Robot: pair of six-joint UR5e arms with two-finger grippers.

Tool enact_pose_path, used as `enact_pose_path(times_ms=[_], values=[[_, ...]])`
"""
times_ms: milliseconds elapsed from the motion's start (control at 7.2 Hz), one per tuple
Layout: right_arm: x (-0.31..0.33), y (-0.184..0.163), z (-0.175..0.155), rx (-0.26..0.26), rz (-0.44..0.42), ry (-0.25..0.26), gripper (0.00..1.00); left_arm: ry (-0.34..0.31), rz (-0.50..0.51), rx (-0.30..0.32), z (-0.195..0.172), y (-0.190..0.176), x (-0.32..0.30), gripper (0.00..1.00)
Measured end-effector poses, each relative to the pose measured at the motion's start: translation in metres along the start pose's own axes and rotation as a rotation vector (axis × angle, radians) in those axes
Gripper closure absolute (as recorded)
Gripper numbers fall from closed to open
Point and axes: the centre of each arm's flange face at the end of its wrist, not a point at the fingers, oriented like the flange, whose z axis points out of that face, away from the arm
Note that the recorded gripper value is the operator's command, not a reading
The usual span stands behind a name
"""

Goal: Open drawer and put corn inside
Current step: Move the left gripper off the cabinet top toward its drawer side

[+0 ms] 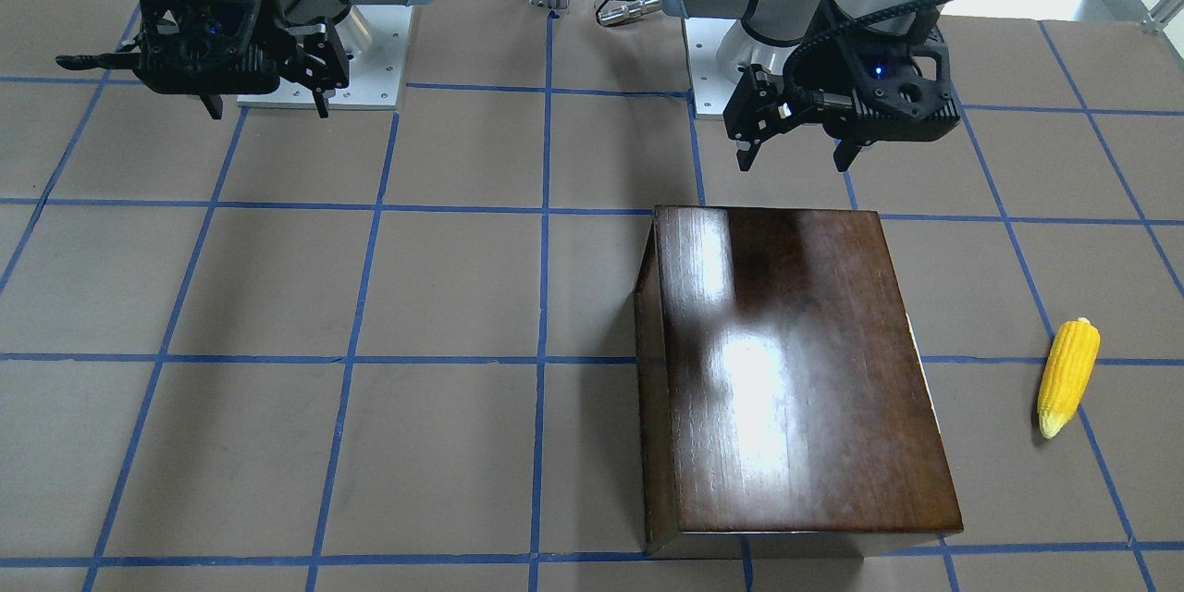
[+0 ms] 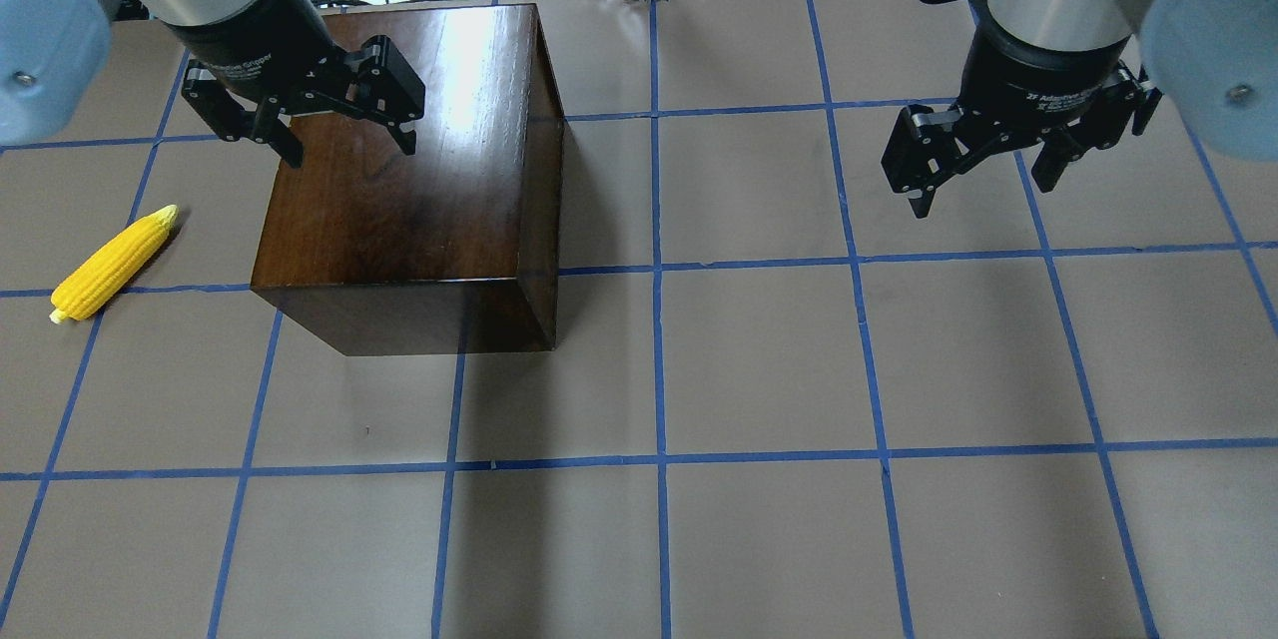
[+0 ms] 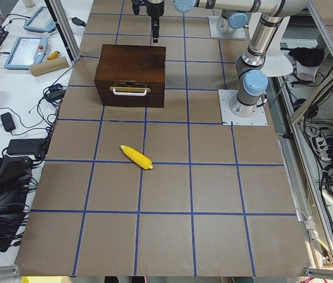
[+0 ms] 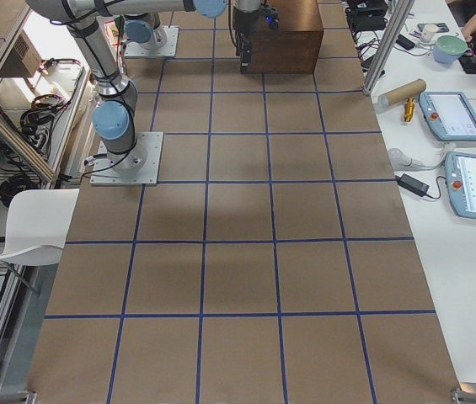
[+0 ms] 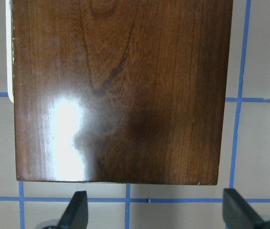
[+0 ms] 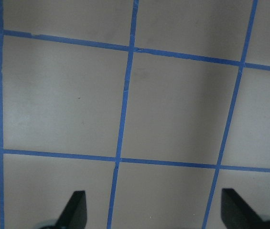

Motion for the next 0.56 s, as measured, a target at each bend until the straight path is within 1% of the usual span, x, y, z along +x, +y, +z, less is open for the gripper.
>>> enact_pose_path(times_ms=[556], values=[[0.0001, 0.0004, -0.0004, 0.001, 0.001, 0.001, 0.00, -0.006, 0.003, 0.001, -0.0005, 0.0012, -0.0006, 0.00]])
